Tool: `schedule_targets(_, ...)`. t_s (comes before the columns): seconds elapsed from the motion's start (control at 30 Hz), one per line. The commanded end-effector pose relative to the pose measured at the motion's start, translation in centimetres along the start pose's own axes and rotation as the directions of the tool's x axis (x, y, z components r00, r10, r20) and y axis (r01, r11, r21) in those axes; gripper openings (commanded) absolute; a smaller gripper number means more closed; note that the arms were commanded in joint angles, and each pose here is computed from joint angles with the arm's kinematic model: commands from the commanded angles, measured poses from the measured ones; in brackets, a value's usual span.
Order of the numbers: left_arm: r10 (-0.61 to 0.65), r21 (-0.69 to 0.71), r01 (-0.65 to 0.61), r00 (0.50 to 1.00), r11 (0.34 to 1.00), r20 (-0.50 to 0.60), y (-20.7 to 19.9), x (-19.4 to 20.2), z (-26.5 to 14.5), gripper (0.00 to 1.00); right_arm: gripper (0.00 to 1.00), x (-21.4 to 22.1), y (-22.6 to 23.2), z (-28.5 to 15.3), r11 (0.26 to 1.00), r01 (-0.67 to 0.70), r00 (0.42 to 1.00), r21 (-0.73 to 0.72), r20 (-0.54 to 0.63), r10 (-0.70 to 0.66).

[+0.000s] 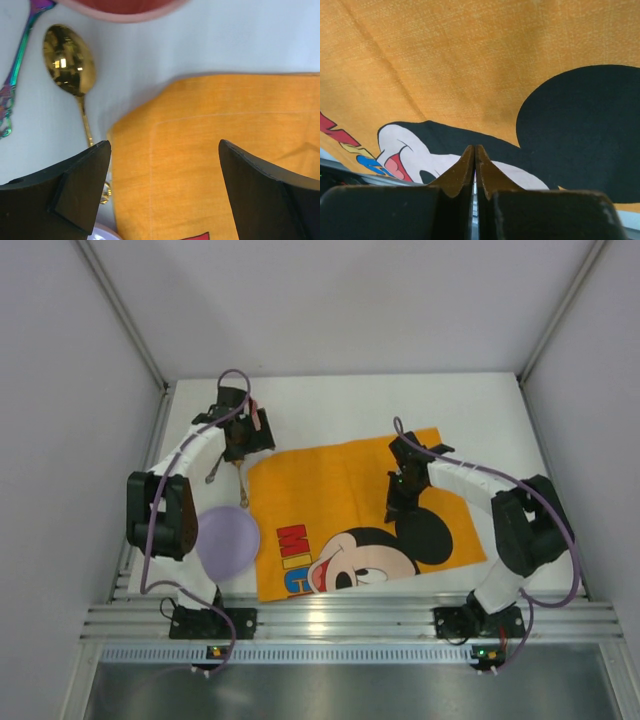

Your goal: Set the dinner table for one person

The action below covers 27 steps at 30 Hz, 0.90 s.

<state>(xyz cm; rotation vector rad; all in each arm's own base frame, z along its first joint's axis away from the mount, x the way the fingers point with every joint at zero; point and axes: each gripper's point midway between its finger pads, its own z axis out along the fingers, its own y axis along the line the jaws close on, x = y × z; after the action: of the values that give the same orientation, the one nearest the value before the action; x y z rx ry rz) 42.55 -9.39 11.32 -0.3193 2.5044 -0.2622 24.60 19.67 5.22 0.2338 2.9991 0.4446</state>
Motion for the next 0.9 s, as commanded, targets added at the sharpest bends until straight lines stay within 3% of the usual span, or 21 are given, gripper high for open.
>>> schedule_targets(0.0,-0.024,-0.072,0.024,1.000,0.997,-0.008,3.8,-0.8,0.8,0.94,0.00,-0.8,0.8,-0.4,0.999,0.031,0.997,-0.043,0.075,-0.028)
schedule_targets(0.1,-0.054,-0.043,0.054,0.998,0.998,-0.011,5.0,-0.1,1.6,0.93,0.00,0.0,-0.3,-0.5,0.999,0.043,0.996,-0.021,0.077,-0.041)
schedule_targets(0.4,-0.097,0.147,0.107,0.993,0.983,-0.075,2.4,2.4,3.5,0.86,0.00,0.7,-2.9,-0.3,0.999,0.040,0.998,0.036,0.053,-0.042)
schedule_targets(0.87,-0.105,0.084,0.114,0.989,0.990,-0.100,3.6,2.8,5.7,0.80,0.00,-1.2,-3.1,-0.2,0.997,0.045,0.998,0.064,0.043,-0.048)
